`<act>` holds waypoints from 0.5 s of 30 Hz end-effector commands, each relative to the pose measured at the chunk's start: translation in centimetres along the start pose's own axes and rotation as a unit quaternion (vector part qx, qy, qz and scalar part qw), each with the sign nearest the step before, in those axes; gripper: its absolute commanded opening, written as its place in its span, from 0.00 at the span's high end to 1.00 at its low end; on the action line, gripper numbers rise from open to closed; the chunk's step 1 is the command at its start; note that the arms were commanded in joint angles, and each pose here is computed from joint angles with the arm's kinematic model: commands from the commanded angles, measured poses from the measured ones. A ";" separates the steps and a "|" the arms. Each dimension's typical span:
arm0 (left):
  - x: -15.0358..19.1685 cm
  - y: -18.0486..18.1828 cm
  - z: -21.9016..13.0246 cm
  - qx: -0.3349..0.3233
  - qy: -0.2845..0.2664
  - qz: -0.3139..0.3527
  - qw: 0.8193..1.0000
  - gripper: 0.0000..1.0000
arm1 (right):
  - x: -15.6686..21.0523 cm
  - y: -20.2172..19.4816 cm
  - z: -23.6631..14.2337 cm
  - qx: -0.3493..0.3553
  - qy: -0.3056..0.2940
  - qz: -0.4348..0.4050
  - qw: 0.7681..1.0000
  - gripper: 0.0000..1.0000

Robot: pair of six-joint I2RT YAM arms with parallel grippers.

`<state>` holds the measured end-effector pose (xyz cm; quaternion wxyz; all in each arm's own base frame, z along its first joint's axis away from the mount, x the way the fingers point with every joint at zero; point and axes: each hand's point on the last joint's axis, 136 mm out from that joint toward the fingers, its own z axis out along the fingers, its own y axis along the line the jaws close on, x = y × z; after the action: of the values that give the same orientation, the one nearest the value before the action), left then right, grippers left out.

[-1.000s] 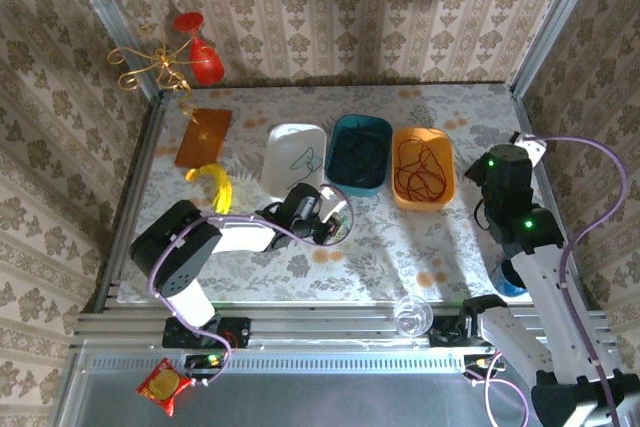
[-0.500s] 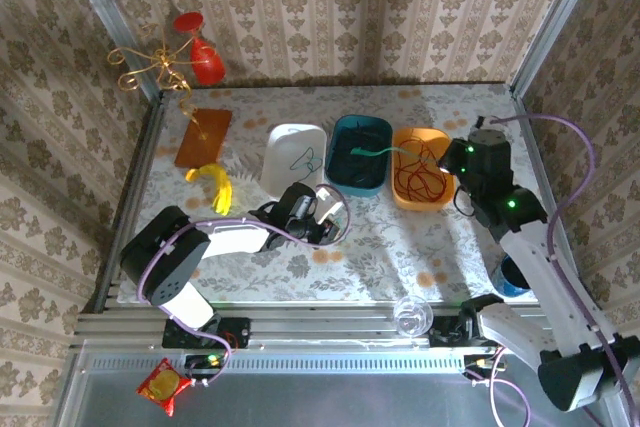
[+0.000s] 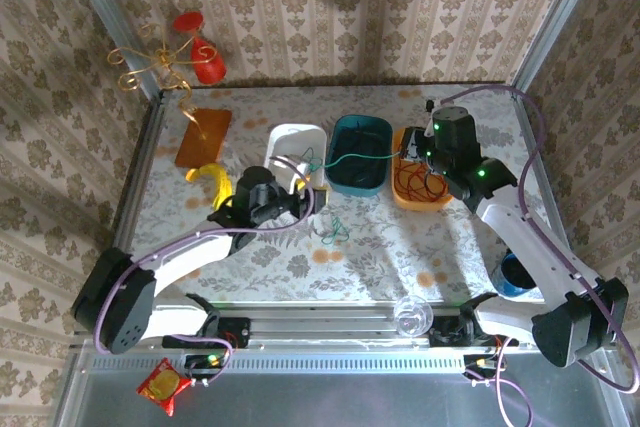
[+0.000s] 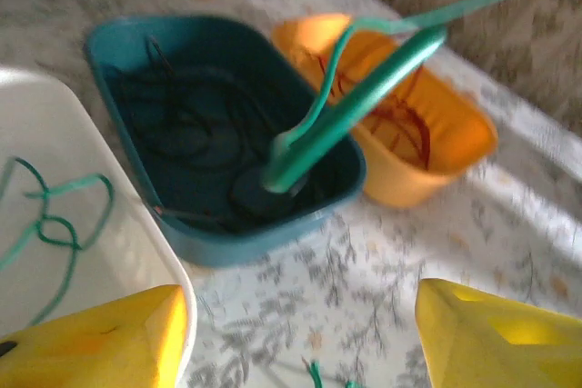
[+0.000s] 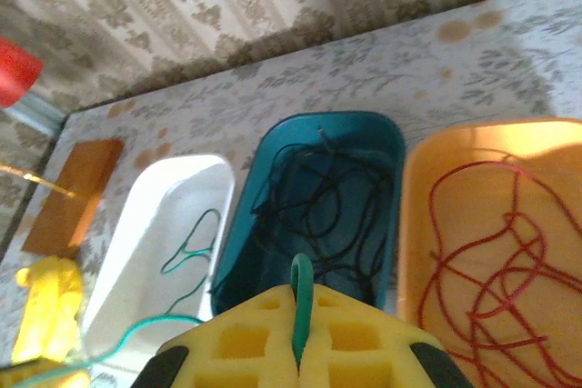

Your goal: Untangle the cables

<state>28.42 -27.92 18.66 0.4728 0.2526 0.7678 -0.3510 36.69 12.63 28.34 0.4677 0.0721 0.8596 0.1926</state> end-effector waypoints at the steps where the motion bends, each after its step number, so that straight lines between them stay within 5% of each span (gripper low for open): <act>1: -1.9 0.1 -0.8 0.021 -0.039 -0.040 0.998 0.32 | 1.3 2.4 -0.1 -0.065 0.041 0.010 0.997 1.00; 9: -4.0 0.7 -1.2 0.047 -0.066 -0.059 0.995 0.49 | 3.9 4.5 0.3 -0.128 0.096 0.036 0.986 1.00; 13: -4.2 0.3 -0.8 0.063 -0.060 -0.062 0.994 0.92 | 4.9 5.1 1.1 -0.136 0.108 0.046 0.984 1.00; 15: -4.4 0.2 -0.7 0.065 -0.062 -0.066 0.994 1.00 | 5.5 5.7 1.6 -0.136 0.113 0.041 0.983 1.00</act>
<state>29.92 -26.81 20.81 0.4699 0.2025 0.7483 -0.4222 34.84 18.30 26.23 0.3802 0.0286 0.8699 0.3130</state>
